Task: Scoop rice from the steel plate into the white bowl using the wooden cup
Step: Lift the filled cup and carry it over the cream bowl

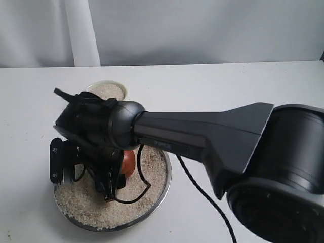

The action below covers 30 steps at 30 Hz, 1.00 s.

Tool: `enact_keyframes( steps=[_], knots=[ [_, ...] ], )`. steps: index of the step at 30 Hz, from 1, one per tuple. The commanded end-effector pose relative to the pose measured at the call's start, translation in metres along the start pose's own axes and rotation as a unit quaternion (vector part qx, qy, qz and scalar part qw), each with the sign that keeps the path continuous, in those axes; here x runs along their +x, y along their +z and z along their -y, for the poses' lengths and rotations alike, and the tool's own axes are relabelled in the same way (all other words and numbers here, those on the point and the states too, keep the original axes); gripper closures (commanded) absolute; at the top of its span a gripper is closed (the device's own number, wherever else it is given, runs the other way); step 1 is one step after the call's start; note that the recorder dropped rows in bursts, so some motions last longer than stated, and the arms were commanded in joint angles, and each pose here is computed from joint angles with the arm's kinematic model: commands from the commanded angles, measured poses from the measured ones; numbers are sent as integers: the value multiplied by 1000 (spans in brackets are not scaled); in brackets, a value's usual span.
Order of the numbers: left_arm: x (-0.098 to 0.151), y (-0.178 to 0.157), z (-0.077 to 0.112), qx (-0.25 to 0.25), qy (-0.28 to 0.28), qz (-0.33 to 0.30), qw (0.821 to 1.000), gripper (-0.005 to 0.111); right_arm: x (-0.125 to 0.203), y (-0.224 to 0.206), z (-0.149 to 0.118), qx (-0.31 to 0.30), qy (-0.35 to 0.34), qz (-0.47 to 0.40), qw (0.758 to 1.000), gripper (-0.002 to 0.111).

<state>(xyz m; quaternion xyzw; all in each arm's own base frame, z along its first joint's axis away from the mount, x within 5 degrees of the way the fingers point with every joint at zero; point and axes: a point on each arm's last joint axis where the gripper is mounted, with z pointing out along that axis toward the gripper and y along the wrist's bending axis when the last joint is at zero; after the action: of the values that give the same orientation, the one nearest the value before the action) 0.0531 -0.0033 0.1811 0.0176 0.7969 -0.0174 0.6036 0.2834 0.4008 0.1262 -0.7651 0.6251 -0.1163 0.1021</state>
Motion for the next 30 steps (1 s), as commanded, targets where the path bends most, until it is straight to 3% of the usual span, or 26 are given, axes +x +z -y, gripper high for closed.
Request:
enact_keyframes(
  steps=[1,17,30],
  knots=[
    [-1,0,0,3,1,8,1000,107,4,-9,9,-25,64,60,996,108],
    [-1,0,0,3,0,8,1000,107,38,-9,46,-41,167,122,978,108],
    [-1,0,0,3,0,8,1000,107,37,-72,73,52,204,240,948,108]
  ],
)
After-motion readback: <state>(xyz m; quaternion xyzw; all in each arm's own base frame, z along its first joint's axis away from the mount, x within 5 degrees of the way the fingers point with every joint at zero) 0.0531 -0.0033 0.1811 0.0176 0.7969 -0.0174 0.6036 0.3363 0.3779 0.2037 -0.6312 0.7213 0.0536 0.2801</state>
